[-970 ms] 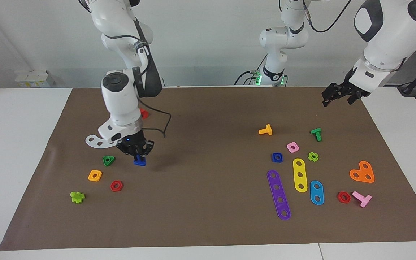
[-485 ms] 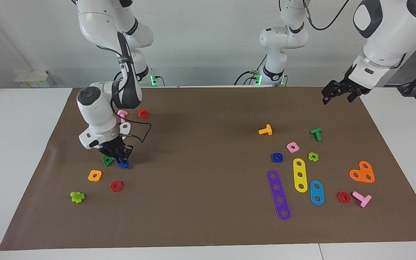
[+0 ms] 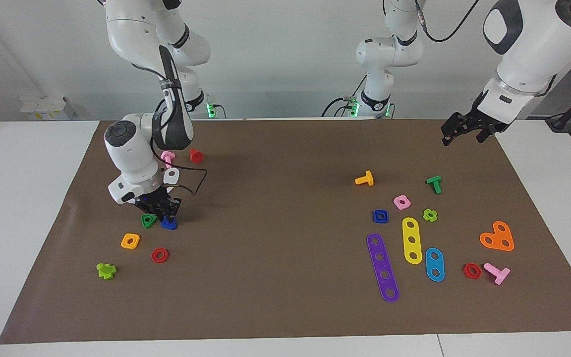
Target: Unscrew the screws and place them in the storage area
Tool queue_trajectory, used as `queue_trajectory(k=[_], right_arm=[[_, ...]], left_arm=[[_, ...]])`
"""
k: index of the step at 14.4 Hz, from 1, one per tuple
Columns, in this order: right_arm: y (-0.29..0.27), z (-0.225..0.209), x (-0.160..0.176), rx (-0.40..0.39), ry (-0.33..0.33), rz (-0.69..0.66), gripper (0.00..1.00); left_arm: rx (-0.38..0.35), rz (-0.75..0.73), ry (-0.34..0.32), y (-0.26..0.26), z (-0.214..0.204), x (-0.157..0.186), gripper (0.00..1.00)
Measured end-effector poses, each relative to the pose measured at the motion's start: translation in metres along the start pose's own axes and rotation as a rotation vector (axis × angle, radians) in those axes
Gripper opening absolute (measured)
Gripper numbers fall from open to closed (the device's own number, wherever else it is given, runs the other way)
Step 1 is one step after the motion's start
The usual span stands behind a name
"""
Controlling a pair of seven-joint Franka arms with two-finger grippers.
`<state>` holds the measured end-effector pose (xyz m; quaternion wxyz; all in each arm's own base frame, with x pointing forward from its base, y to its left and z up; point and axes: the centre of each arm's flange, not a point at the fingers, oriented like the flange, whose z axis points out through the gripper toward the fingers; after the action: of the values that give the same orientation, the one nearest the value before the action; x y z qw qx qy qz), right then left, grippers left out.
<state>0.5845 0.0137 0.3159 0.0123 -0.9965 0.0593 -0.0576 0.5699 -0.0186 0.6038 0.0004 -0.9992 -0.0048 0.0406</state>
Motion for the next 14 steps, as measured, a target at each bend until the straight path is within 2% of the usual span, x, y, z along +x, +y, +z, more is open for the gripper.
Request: queue_trajectory(k=[3,5,9,14], right_arm=[[-0.002,-0.017,0.011,0.008,0.046,0.002,0.78],[0.001,-0.054,0.023,0.013,0.063,0.010,0.99],[0.022,-0.154,0.037,0.014,0.038,0.046,1.00],[0.036,-0.266,0.012,0.008,-0.094,0.061,1.00]], left_arm=[[0.000,0.072,0.016,-0.002,0.002,0.001,1.00],[0.000,0.099,0.028,-0.002,0.005,0.001,1.00],[-0.001,0.106,0.056,-0.002,0.011,0.001,1.00],[-0.011,0.105,0.061,-0.001,0.010,-0.001,1.00]])
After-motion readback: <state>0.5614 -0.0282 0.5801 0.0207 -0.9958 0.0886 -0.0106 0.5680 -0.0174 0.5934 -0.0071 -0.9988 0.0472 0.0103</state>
